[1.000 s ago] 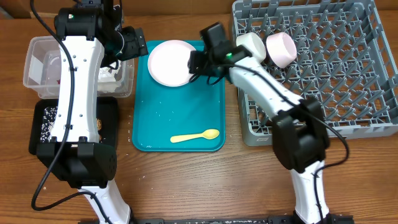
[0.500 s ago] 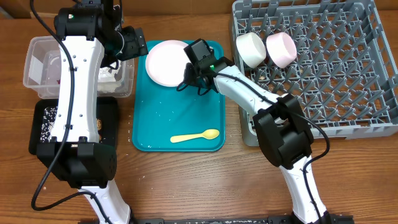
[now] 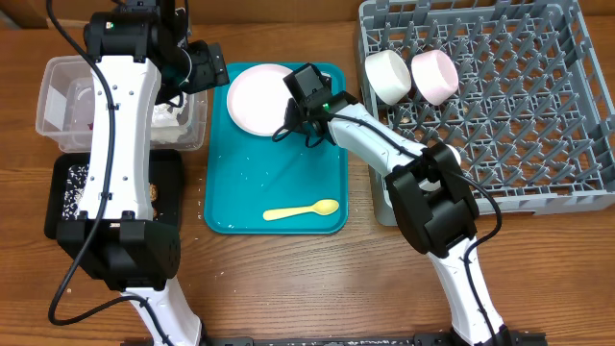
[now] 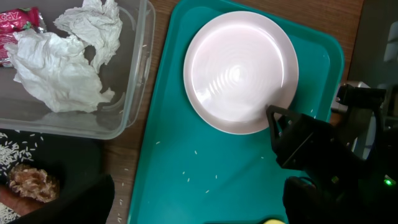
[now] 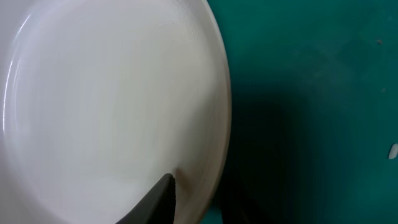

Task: Sort waste into correct bins and load items into the dishwasher
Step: 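Grasp the pink plate rim with the right gripper, then lift the pink plate with the right gripper into the dish rack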

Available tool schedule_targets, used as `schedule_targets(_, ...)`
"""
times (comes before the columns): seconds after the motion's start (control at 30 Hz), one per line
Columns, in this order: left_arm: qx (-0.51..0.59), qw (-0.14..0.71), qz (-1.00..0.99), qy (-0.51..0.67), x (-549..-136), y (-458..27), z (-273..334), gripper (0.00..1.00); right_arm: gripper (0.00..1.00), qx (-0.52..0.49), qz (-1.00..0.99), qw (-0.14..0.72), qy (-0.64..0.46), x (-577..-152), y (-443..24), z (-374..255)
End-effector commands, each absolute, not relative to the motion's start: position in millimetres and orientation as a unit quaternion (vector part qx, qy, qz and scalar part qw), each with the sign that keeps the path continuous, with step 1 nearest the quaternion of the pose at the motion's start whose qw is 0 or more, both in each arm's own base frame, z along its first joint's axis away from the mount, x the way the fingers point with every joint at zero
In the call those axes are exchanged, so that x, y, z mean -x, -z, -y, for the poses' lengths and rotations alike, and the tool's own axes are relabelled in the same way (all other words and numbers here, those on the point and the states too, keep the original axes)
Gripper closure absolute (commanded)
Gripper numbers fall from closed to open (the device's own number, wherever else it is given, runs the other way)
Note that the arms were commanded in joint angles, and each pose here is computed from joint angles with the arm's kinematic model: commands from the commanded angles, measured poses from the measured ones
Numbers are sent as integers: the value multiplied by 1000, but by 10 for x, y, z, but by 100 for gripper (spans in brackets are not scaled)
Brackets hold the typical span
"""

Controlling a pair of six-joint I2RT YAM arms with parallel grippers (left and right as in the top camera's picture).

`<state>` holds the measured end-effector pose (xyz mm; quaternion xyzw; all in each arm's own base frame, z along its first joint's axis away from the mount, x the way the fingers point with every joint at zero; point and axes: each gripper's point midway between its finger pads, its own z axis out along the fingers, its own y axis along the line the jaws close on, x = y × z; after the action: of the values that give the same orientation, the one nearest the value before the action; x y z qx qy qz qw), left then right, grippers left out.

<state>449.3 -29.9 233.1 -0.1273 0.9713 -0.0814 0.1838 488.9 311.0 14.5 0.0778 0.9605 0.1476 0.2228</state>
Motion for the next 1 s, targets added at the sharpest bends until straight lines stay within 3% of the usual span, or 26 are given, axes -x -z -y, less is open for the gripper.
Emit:
schedule_targets(0.0, 133, 188, -970, 83, -4496, -2365, 292, 11, 75, -80, -964, 214, -136, -4850, -34, -3100)
schedule_targets(0.3, 133, 181, -971, 81, -4461, -2351, 291, 5, 89, -92, -981, 91, -144, -4418, 106, -2975)
schedule_targets(0.4, 133, 181, -971, 82, -4464, -2352, 291, 2, 96, -98, -981, 74, -149, -4414, 47, -2845)
schedule_targets(0.5, 133, 183, -971, 82, -4474, -2356, 291, 0, 96, -113, -980, 75, -148, -4483, -73, -2693)
schedule_targets(0.7, 132, 192, -969, 83, -4517, -2375, 292, 0, 96, -66, -981, 120, -135, -4642, -600, -2415)
schedule_targets(0.97, 132, 200, -967, 85, -4553, -2391, 293, 0, 96, 4, -963, 247, -112, -4688, -1729, -2179)
